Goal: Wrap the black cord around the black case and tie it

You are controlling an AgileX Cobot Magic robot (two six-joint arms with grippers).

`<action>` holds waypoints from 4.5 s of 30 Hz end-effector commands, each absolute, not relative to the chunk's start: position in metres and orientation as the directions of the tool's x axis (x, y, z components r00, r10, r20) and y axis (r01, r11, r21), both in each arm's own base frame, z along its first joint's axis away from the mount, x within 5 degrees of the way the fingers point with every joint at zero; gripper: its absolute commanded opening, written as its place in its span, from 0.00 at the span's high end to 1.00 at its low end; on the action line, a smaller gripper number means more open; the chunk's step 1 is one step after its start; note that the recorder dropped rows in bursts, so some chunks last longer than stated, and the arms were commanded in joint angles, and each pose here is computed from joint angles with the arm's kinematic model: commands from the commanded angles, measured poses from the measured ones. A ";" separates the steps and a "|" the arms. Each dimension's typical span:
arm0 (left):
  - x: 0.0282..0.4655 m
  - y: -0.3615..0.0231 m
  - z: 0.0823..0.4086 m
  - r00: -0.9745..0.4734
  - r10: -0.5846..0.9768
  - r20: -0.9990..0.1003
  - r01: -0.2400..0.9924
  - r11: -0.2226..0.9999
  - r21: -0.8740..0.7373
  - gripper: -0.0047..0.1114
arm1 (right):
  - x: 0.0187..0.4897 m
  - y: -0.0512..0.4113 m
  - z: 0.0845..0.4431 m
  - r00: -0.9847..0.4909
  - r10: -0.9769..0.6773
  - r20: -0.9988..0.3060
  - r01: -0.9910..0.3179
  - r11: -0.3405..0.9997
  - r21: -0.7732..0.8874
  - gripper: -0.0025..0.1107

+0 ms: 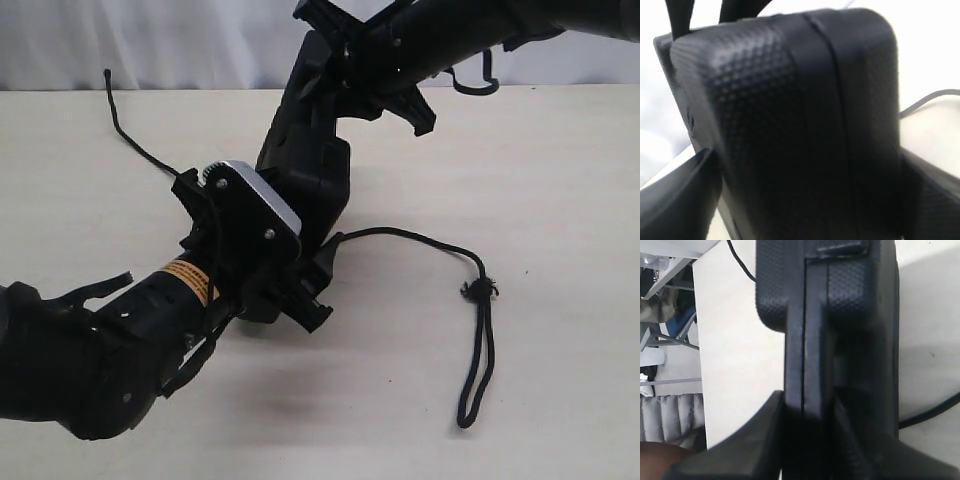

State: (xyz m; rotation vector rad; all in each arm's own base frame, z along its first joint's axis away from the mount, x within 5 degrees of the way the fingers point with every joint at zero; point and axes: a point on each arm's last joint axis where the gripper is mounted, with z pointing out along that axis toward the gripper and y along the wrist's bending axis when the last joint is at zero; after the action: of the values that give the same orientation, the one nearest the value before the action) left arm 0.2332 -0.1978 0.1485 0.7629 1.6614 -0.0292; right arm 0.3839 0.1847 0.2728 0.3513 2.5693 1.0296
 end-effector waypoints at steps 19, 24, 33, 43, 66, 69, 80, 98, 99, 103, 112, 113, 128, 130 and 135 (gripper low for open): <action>0.225 -0.202 0.150 -0.070 0.544 -0.836 0.559 0.715 0.419 0.96 | 0.359 0.055 0.326 -0.933 0.116 -0.340 -0.069 0.871 0.486 0.34; 0.225 -0.202 0.150 -0.067 0.541 -0.838 0.556 0.718 0.418 0.96 | 0.339 0.041 0.337 -0.873 -0.229 -0.430 -0.353 0.905 0.237 0.34; 0.228 -0.193 0.168 -0.104 0.436 -0.894 0.439 0.827 0.352 0.96 | 0.293 0.041 0.262 -0.584 -0.746 -0.319 -0.811 0.558 0.179 0.39; 0.224 -0.195 0.164 -0.137 0.467 -0.874 0.502 0.793 0.345 0.96 | 0.279 0.052 0.203 0.024 -1.000 0.007 -0.988 -0.025 -0.150 0.39; 0.224 -0.195 0.163 -0.150 0.473 -0.868 0.512 0.788 0.341 0.96 | 0.296 0.062 0.127 0.602 -0.787 0.138 -0.749 -0.616 -0.245 0.61; 0.223 -0.196 0.161 -0.161 0.478 -0.864 0.521 0.784 0.337 0.96 | 0.302 0.063 0.116 0.612 -0.776 0.154 -0.733 -0.630 -0.257 0.62; 0.224 -0.192 0.159 -0.222 0.447 -0.866 0.486 0.821 0.299 0.96 | 0.291 0.073 0.134 0.290 -0.945 -0.153 -0.930 -0.241 -0.277 0.94; 0.223 -0.192 0.159 -0.230 0.448 -0.864 0.488 0.821 0.296 0.96 | 0.293 0.038 0.176 -0.432 -0.688 -0.584 -0.834 0.550 -0.032 0.94; 0.223 -0.192 0.159 -0.230 0.448 -0.864 0.488 0.821 0.296 0.96 | 0.292 0.036 0.178 -0.436 -0.682 -0.587 -0.827 0.560 -0.036 0.94; 0.223 -0.192 0.159 -0.230 0.448 -0.864 0.488 0.821 0.296 0.96 | 0.292 0.029 0.180 -0.488 -0.642 -0.592 -0.788 0.615 -0.018 0.94; 0.222 -0.192 0.156 -0.253 0.458 -0.852 0.507 0.813 0.286 0.96 | 0.297 0.014 0.184 -0.628 -0.455 -0.632 -0.637 0.767 0.081 0.94; 0.221 -0.192 0.155 -0.256 0.461 -0.850 0.511 0.811 0.285 0.96 | 0.297 0.015 0.186 -0.625 -0.452 -0.636 -0.637 0.767 0.081 0.94; 0.221 -0.193 0.154 -0.263 0.464 -0.846 0.517 0.808 0.282 0.96 | 0.288 0.070 0.177 -0.559 -0.517 -0.649 -0.502 0.833 -0.231 0.94; 0.221 -0.193 0.154 -0.266 0.465 -0.845 0.519 0.807 0.281 0.96 | 0.287 0.074 0.185 -0.544 -0.497 -0.676 -0.467 0.849 -0.249 0.94; 0.220 -0.193 0.154 -0.268 0.466 -0.843 0.521 0.806 0.280 0.96 | 0.282 0.081 0.209 -0.463 -0.503 -0.730 -0.427 0.848 -0.314 0.94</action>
State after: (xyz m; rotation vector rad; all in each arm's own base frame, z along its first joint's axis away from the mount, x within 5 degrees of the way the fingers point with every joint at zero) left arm 0.2235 -0.1919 0.1586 0.7459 1.8415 -0.0265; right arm 0.2855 0.0798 0.1969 -0.7120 2.1681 -0.0819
